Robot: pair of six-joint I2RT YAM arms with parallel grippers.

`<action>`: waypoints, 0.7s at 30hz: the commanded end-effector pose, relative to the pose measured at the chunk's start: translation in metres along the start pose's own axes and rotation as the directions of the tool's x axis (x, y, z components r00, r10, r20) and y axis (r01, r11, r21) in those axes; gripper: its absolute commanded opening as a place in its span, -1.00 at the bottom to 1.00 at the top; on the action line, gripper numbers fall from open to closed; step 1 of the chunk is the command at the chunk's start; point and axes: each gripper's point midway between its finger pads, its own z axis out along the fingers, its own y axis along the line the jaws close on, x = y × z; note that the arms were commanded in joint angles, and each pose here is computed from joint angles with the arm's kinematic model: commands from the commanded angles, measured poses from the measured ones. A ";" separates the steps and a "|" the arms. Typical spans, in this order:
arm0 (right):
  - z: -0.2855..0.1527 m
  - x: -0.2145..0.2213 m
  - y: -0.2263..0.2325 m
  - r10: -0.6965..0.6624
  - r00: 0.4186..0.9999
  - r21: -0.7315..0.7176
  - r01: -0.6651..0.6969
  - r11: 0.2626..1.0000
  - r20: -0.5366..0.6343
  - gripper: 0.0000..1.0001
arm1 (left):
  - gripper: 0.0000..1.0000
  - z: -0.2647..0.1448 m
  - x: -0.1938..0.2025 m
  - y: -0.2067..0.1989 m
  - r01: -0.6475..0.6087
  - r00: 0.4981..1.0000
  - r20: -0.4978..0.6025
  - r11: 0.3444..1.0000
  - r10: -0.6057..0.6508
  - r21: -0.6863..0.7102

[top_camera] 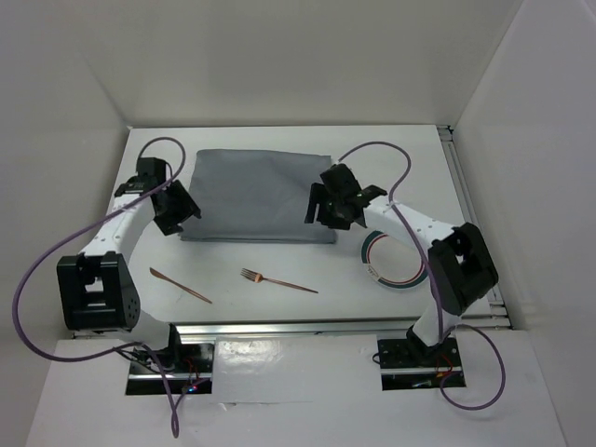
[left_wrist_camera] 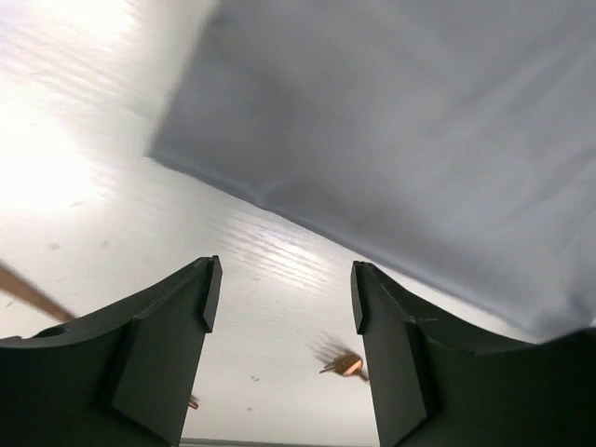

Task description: Set the dinner table for one person

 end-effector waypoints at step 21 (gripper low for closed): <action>-0.048 0.063 -0.010 0.526 0.849 -0.208 -0.525 0.826 -0.056 0.58 | 0.60 0.080 -0.008 0.057 0.266 0.954 -0.121 0.960 -0.274 -0.084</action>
